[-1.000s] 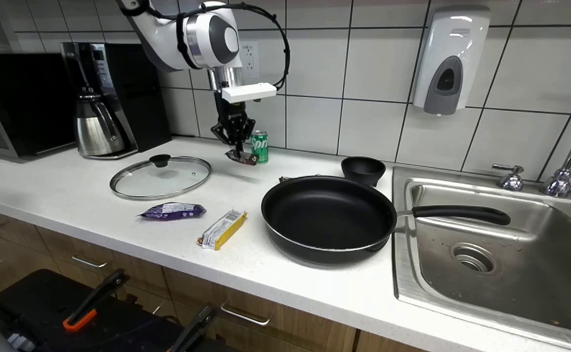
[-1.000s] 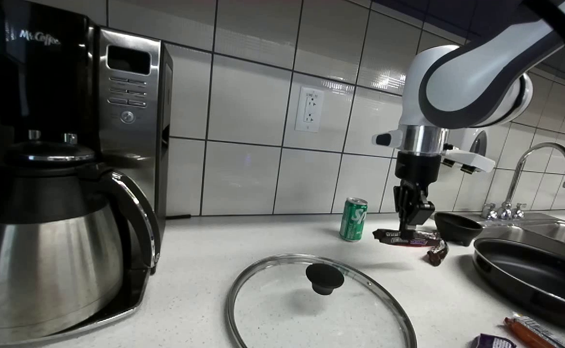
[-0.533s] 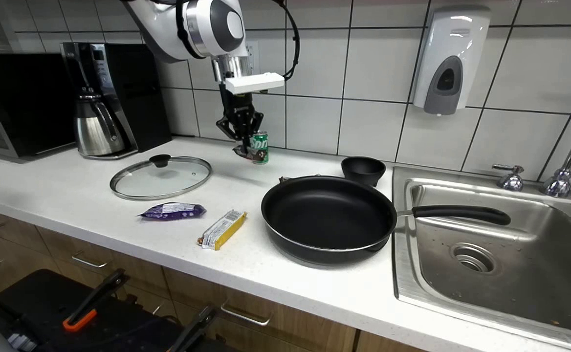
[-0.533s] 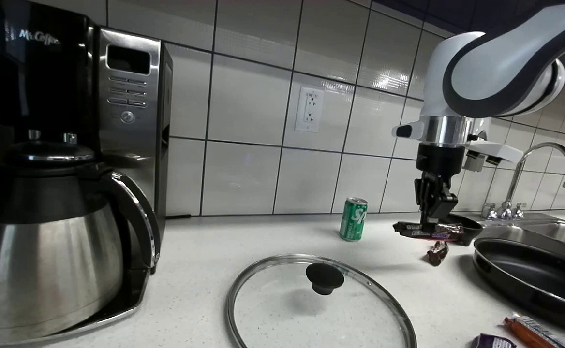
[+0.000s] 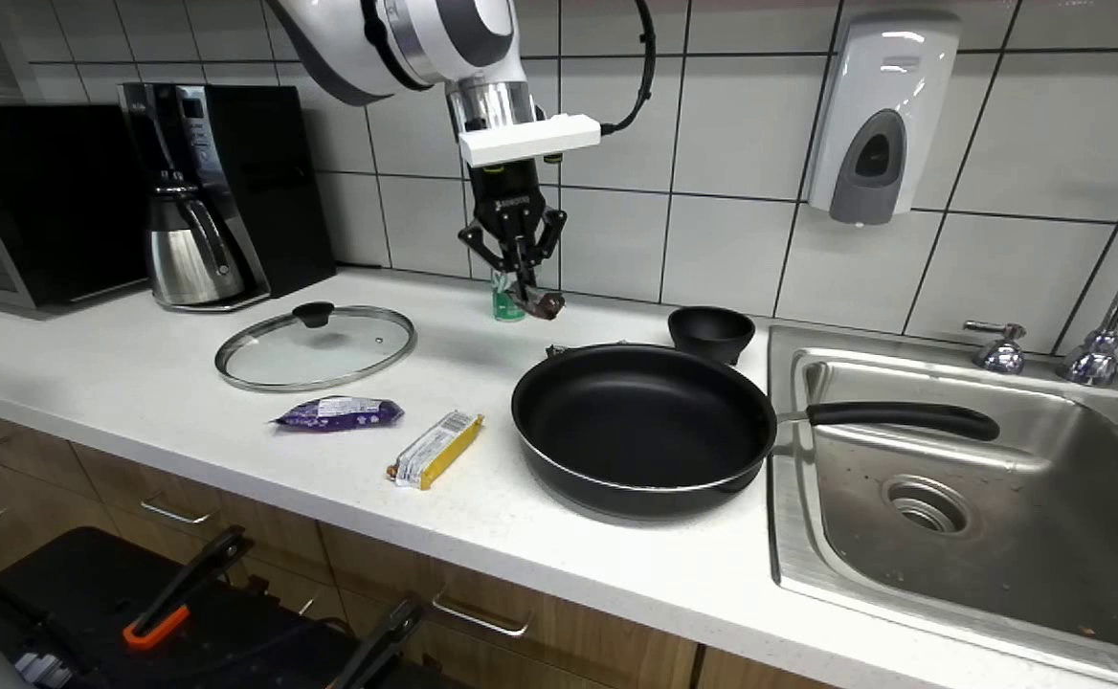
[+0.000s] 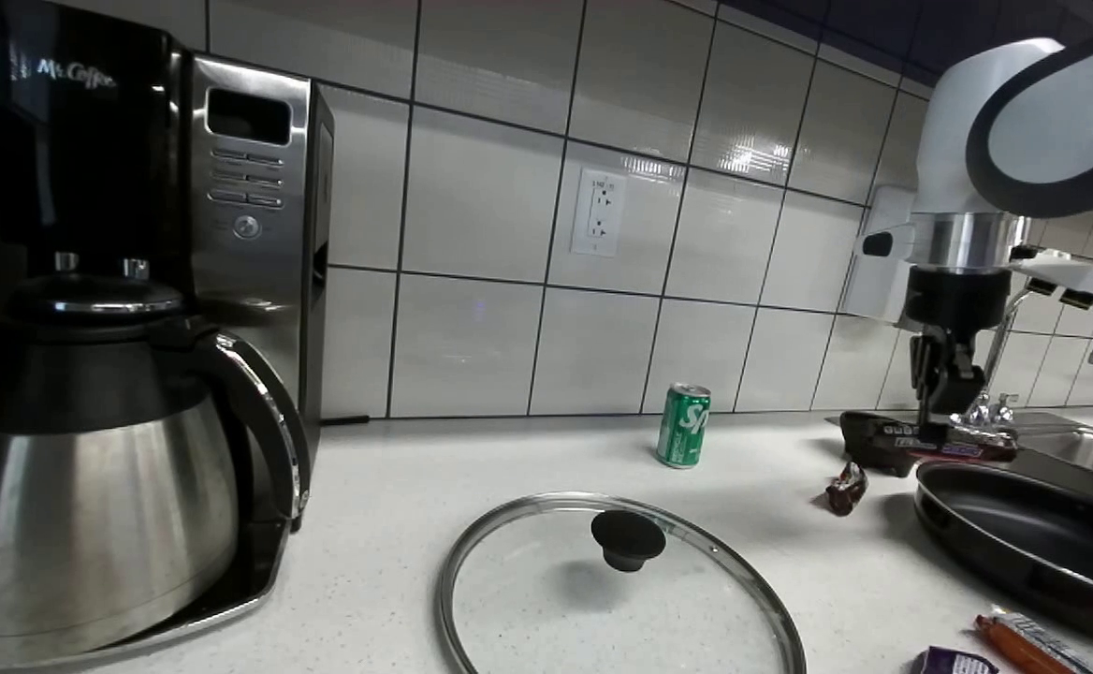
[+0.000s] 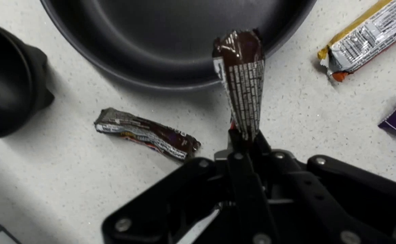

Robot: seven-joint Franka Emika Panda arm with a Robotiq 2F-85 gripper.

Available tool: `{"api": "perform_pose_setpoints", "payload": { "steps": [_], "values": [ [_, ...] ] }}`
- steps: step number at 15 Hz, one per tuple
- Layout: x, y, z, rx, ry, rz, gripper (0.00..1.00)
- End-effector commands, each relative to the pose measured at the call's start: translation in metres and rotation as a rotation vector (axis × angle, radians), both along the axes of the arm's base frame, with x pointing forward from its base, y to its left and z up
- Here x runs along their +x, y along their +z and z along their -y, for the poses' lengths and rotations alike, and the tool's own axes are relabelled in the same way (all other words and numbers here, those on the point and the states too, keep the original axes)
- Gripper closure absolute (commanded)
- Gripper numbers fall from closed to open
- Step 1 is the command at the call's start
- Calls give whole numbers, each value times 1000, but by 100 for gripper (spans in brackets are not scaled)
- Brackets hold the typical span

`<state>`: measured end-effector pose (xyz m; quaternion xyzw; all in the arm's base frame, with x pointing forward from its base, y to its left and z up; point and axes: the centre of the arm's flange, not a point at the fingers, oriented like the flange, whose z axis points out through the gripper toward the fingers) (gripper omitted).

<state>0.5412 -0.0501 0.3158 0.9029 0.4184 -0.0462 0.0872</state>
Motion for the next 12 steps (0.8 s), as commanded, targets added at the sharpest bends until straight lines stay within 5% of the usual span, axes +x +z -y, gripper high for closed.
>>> {"api": "perform_pose_setpoints", "payload": {
  "steps": [1,12],
  "values": [
    [-34,12,25,-23,-130,39,98],
    [-75,-27,102,-19,-316,187,98]
  ]
}}
